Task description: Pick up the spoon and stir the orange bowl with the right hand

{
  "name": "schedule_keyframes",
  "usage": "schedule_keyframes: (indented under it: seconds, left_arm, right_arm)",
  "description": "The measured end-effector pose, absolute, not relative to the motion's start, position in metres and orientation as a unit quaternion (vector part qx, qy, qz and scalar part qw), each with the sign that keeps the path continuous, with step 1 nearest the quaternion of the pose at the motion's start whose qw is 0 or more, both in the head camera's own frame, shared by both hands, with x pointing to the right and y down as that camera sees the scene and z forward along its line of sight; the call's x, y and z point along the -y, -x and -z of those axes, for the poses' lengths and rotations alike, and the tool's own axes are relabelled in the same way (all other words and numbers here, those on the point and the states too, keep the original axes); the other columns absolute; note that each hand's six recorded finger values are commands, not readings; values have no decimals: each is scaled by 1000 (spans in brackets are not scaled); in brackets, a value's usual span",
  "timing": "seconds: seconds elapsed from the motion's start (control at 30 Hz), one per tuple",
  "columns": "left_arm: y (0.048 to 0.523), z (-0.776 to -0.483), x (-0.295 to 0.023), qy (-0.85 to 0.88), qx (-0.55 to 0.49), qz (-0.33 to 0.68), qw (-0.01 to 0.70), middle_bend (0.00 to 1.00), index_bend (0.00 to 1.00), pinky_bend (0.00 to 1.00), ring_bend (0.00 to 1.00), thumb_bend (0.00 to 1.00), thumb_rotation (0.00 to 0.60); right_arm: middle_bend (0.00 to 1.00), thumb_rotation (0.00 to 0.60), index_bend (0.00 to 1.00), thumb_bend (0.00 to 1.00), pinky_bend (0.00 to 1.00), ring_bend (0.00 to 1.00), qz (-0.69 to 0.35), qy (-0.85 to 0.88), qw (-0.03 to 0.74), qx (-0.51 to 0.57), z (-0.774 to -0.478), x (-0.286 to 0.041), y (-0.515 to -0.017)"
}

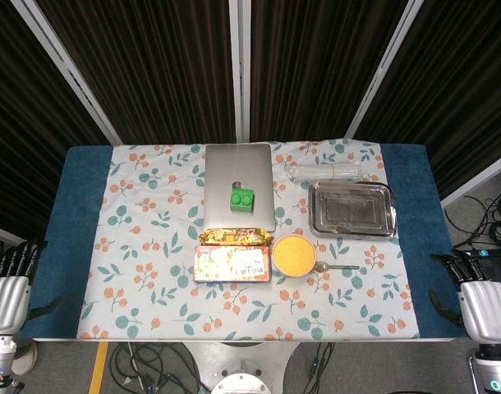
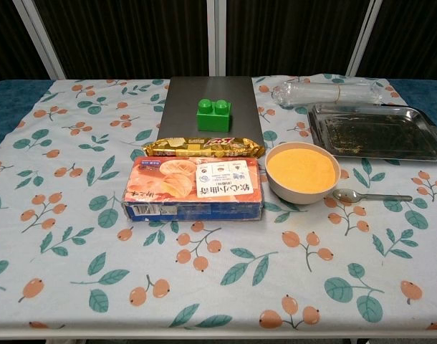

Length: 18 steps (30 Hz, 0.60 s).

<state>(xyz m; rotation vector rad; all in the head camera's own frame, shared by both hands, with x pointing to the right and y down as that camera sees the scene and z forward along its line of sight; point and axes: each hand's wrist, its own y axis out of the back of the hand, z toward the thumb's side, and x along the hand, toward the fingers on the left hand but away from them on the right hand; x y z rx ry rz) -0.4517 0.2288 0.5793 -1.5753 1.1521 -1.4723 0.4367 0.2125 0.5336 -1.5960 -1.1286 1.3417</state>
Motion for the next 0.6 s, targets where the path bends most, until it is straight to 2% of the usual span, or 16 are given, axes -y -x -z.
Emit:
schedule_keyframes:
  seconds: [0.5,0.6]
  left_arm:
    - [453,-579,-228,605,-448,564,340,78,111,68,30,107,600]
    - [453,-579,-228,606,-448,563,340,78,111,69,30,107,600]
  right_arm:
    - [288,600,234,277,263,144,-524,624,376,442,-532,-211,-435]
    - [338,600,233,277,271,187,-525,624,378,439,-532,-210,-433]
